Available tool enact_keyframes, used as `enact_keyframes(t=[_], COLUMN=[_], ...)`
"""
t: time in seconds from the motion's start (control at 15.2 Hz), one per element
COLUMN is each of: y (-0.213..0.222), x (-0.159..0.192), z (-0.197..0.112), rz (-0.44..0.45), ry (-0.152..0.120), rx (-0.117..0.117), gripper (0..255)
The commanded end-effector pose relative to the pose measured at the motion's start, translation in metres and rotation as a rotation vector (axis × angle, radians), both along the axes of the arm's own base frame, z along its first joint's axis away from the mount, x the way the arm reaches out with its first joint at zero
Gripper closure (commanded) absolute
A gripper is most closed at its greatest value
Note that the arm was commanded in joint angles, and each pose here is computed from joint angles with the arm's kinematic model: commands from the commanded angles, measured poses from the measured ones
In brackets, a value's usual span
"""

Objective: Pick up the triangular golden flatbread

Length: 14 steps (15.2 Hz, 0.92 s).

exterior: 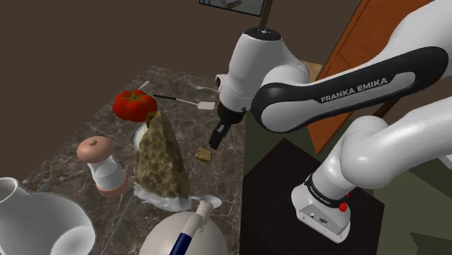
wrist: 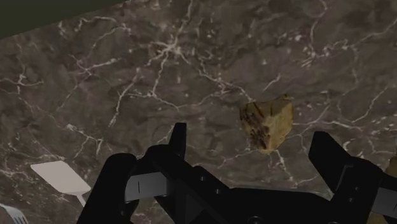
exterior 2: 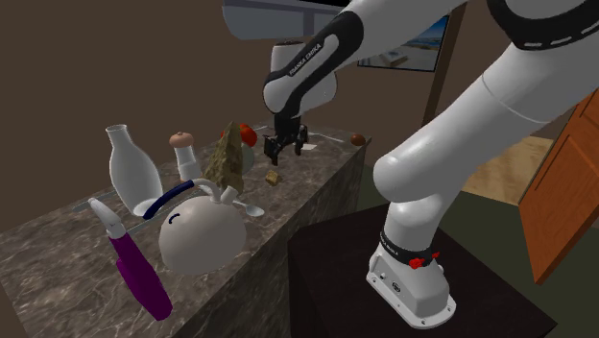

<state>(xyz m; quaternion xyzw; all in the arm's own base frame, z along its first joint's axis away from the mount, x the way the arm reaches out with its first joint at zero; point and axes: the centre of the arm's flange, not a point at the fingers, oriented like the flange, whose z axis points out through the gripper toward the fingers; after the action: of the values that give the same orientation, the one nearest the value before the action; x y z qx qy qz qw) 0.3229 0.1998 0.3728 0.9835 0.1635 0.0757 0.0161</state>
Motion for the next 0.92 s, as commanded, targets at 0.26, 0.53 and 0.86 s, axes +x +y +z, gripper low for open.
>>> enact_keyframes(t=[0.26,0.53,0.86], y=[0.034,0.034,0.033], x=[0.006,0.006,0.006], z=[-0.051,-0.072,-0.085], rz=[0.032,0.032,0.032], ry=[-0.043,-0.043,-0.043], rx=[-0.006,-0.006,-0.006], gripper=[0,0,255])
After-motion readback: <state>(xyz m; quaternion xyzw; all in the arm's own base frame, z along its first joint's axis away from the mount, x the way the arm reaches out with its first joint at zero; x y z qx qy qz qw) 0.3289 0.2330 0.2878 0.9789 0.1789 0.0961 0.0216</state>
